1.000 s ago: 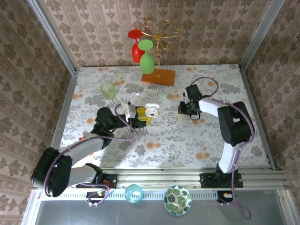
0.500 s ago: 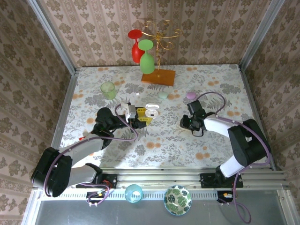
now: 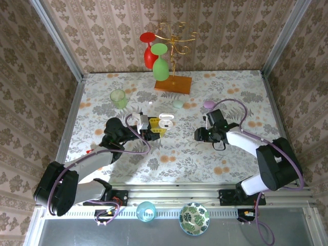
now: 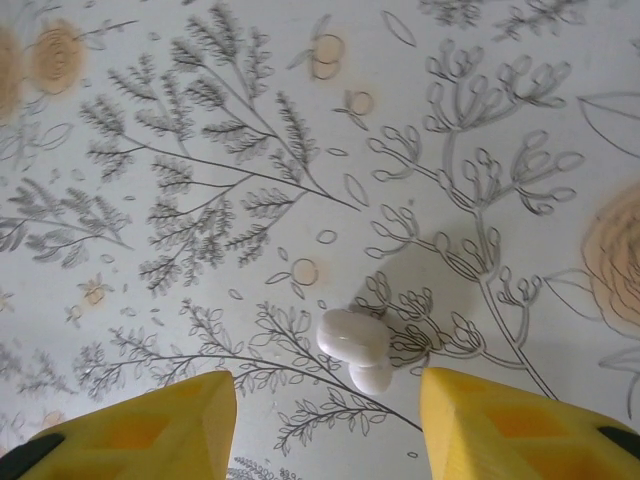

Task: Insert the wireless bluetooth earbuds into the charging case

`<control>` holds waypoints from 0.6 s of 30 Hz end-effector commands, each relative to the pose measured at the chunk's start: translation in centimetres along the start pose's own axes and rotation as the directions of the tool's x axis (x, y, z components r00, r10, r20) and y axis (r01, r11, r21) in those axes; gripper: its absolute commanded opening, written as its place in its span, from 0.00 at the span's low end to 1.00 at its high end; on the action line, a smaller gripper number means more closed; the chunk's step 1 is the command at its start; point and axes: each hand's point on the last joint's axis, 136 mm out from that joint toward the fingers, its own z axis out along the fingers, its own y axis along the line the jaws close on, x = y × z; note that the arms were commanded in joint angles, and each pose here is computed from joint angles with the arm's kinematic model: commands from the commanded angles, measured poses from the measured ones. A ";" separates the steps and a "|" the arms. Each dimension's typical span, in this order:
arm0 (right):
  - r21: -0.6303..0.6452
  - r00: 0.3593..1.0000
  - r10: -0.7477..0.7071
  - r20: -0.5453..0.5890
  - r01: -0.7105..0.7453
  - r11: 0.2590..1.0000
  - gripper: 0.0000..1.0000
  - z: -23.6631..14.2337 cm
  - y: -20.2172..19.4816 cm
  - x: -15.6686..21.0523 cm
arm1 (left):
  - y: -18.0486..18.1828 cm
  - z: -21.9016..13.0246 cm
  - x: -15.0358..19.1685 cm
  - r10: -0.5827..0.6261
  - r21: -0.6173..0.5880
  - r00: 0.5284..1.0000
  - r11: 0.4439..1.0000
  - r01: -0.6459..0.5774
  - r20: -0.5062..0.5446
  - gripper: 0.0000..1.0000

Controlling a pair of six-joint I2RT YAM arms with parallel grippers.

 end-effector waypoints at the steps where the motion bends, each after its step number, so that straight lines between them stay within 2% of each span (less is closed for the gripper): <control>1: -0.091 0.993 -0.119 -0.020 0.116 0.989 0.52 0.1 1.0 -0.8 | 0.0 -0.1 -1.1 0.022 0.004 0.999 1.000 -0.022 0.026 0.27; 9: -0.215 0.992 -0.122 -0.018 0.115 0.970 0.52 2.3 2.0 -2.8 | 0.1 0.1 -1.2 0.022 0.008 0.999 1.000 -0.022 0.026 0.27; 18: -0.245 0.995 -0.049 -0.092 0.025 0.969 0.47 3.4 1.5 -0.4 | 0.2 0.2 -1.0 0.022 0.005 0.999 1.000 -0.022 0.026 0.27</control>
